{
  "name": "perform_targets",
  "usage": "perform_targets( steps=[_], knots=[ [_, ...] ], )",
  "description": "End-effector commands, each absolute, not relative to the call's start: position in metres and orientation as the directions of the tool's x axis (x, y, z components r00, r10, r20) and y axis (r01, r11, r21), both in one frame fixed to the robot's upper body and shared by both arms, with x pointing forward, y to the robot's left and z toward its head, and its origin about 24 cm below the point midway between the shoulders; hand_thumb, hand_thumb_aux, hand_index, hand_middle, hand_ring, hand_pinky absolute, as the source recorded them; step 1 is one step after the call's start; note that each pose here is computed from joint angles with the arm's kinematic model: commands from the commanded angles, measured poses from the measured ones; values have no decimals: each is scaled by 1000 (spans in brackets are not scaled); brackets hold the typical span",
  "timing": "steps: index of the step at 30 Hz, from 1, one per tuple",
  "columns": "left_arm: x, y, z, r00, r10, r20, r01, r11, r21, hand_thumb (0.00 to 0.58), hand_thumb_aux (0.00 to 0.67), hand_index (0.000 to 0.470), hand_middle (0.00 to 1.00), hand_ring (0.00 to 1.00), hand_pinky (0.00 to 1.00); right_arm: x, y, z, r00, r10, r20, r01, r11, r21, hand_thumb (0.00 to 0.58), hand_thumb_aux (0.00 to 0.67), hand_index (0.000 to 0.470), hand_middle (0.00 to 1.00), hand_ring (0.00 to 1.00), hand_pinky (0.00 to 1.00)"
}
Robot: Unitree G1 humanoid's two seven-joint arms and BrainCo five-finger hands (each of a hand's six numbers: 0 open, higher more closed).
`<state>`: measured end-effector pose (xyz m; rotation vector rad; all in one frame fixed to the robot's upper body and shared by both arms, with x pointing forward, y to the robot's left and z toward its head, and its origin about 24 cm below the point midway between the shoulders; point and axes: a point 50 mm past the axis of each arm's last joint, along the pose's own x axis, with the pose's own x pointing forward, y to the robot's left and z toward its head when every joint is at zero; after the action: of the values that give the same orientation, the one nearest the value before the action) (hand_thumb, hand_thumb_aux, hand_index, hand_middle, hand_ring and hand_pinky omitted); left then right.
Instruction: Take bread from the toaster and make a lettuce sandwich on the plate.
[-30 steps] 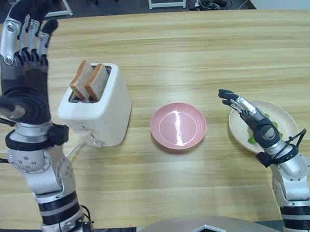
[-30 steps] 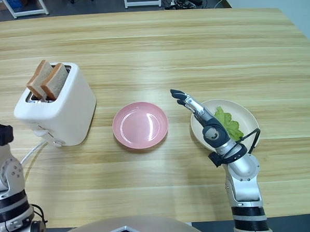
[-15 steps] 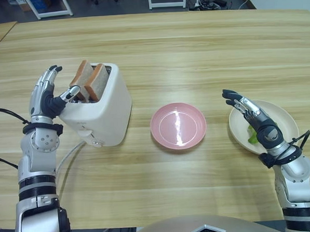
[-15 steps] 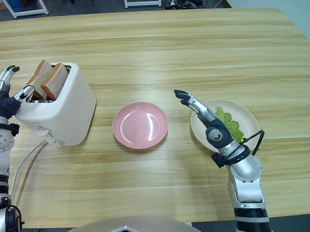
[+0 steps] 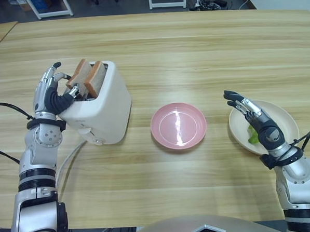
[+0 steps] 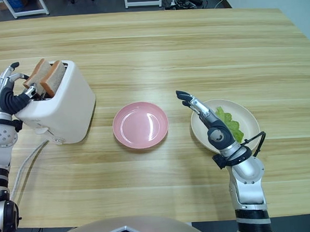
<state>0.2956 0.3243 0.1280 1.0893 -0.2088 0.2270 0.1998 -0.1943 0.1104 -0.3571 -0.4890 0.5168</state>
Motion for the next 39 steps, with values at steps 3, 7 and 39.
perform_targets(
  steps=[3,7,39],
  knots=[
    [293,322,123,967,65,247,-247,477,843,580,670,470,0,0,0,200,-196,109,764,546,344,-385,814,-436,0,0,0,0,0,0],
    [293,320,130,958,58,282,-267,543,796,580,670,470,0,0,0,200,-196,108,766,544,342,-385,815,-433,0,0,0,0,0,0],
    [273,313,238,717,43,695,-522,694,496,580,670,470,1000,1000,1000,201,-197,107,769,538,347,-384,821,-423,0,0,0,0,0,0]
  ],
)
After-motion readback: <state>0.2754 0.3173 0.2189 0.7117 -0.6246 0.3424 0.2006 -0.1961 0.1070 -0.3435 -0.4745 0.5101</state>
